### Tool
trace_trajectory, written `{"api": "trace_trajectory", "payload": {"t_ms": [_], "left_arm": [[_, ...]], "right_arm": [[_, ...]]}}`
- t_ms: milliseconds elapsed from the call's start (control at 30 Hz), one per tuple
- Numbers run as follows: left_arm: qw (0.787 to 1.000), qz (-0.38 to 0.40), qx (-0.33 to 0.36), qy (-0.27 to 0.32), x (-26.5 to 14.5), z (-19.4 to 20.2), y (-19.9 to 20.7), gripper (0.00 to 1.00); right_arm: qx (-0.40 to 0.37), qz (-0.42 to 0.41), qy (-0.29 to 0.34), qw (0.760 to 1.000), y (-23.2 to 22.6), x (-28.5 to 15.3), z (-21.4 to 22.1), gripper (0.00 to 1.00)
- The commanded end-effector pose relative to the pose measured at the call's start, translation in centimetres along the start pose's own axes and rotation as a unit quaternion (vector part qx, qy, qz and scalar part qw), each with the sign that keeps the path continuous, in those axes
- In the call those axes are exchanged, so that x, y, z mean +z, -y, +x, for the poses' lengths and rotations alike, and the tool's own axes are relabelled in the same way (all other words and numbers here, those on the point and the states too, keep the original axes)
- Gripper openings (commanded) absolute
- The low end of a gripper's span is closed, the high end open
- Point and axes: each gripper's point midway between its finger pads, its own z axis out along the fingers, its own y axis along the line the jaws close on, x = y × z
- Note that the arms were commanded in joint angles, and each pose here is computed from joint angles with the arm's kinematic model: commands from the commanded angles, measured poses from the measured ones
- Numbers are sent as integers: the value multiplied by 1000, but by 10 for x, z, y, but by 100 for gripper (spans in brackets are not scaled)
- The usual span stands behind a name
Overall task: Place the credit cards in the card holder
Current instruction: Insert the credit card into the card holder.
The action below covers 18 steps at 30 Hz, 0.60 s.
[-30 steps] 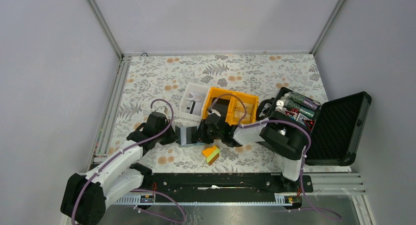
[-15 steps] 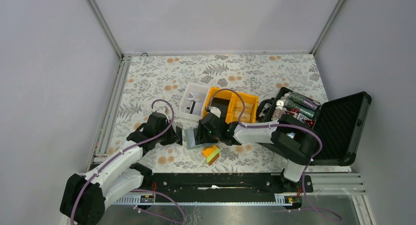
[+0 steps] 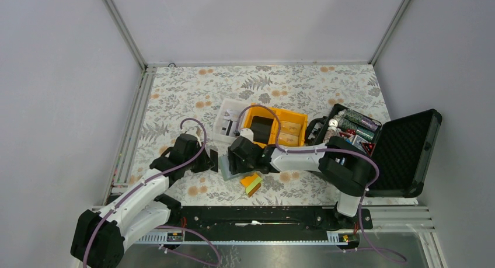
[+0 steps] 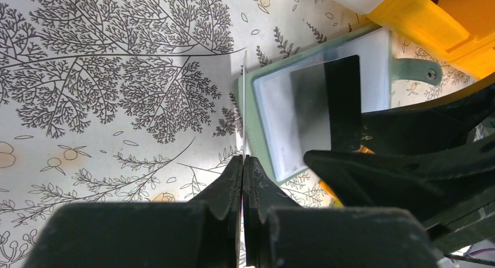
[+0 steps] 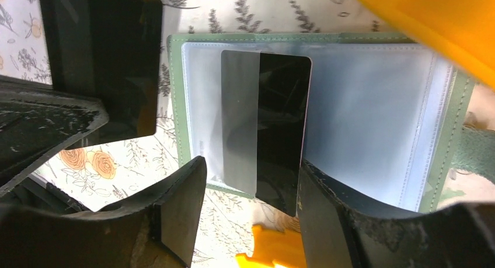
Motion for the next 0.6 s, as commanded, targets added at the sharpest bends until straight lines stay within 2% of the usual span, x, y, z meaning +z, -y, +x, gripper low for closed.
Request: {"api": "trace_trajectory", "payload": {"t_ms": [0,200,400,567], "left_arm": [[1000,24,7,11,0,-6,10,0],[1000,24,7,18,-2,-8,10,0],[1000,24,7,16,-1,-7,10,0],[1000,25,8,14,-1,-7,10,0]], "right_arm": [[-58,40,-4,998,-4,3,5,64],[-102,73,4,992,2,-2,-8,70],[-139,66,10,988,-1,-9,-15,80],[-173,63,24,983,-2,-18,-24,82]]}}
